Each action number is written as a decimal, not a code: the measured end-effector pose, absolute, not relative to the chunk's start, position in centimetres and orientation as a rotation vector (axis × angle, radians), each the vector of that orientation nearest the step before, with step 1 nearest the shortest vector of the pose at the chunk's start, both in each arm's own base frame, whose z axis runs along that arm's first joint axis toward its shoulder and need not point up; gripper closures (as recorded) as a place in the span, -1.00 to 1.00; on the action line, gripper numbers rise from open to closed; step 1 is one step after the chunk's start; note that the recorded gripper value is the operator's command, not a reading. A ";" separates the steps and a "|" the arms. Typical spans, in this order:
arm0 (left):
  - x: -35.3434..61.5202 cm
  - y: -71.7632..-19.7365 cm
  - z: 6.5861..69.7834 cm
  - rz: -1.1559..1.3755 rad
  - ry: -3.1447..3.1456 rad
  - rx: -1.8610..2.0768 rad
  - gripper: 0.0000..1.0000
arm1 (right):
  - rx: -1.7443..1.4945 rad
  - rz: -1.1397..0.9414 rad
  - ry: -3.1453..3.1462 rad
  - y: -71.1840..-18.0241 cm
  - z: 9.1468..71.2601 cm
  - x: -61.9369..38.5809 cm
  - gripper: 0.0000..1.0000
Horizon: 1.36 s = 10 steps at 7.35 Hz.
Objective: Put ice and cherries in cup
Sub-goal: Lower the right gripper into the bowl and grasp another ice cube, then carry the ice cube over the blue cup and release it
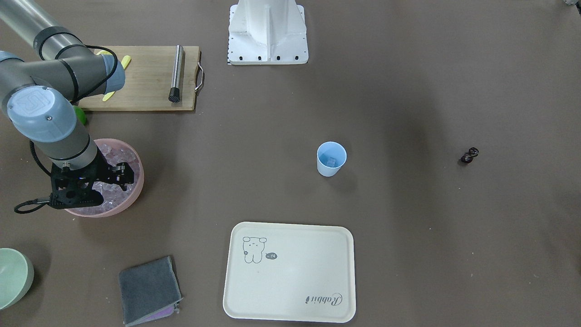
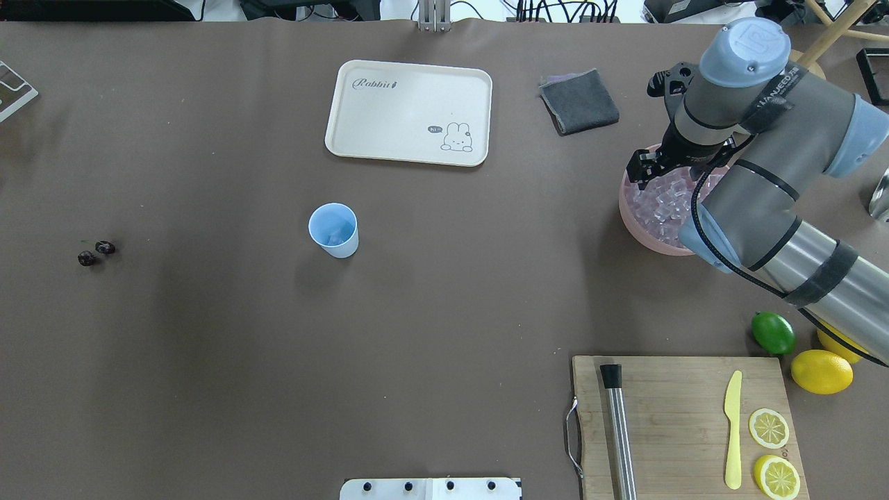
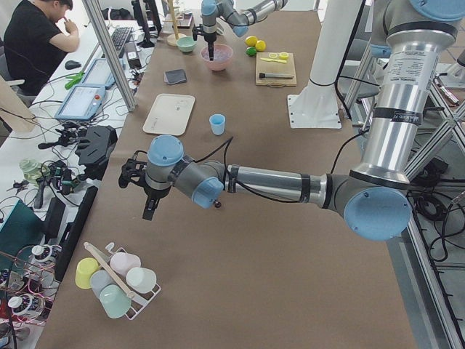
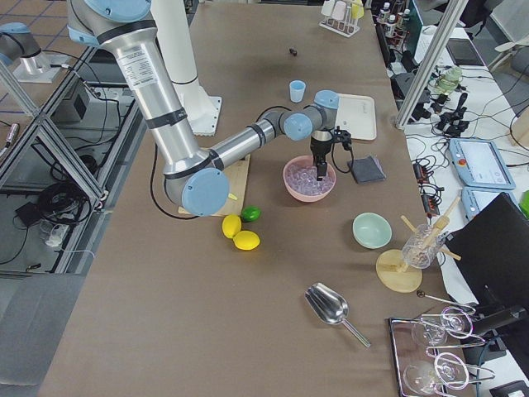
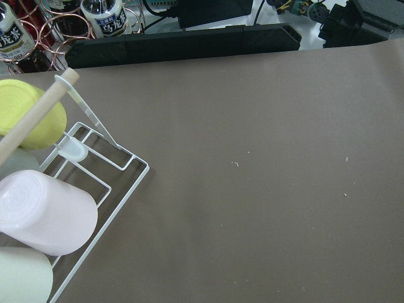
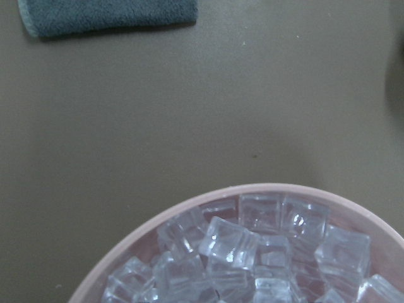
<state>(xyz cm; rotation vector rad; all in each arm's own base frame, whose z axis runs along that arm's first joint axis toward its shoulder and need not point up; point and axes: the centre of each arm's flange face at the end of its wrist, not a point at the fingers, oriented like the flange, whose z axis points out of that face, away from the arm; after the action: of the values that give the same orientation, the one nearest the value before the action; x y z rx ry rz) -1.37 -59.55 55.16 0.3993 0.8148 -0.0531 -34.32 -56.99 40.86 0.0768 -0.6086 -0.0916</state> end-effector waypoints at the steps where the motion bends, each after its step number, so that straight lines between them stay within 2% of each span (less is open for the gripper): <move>1: -1.4 -59.5 55.2 -0.053 0.815 0.399 -0.96 | 0.074 -0.096 -0.597 -56.9 41.4 -34.6 -0.04; 2: -1.4 -59.5 55.2 -0.053 0.815 0.400 -0.96 | 0.071 -0.099 -0.586 -56.9 41.9 -34.9 0.31; 4: -1.4 -59.4 54.9 -0.052 0.816 0.404 -0.96 | 0.070 -0.104 -0.574 -57.1 42.3 -35.1 0.53; 8: -1.4 -59.4 55.3 -0.051 0.814 0.398 -0.96 | 0.100 -0.102 -0.624 -58.5 38.9 -33.7 0.56; 10: -1.4 -59.4 55.5 -0.053 0.813 0.395 -0.96 | 0.089 -0.060 -0.677 -60.0 32.0 -34.8 0.56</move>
<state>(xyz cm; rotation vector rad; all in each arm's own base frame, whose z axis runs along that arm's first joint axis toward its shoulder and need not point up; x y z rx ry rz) -1.36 -59.40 55.51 0.3945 0.8135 -0.0527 -34.77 -60.01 32.00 0.0895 -0.6772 -0.0604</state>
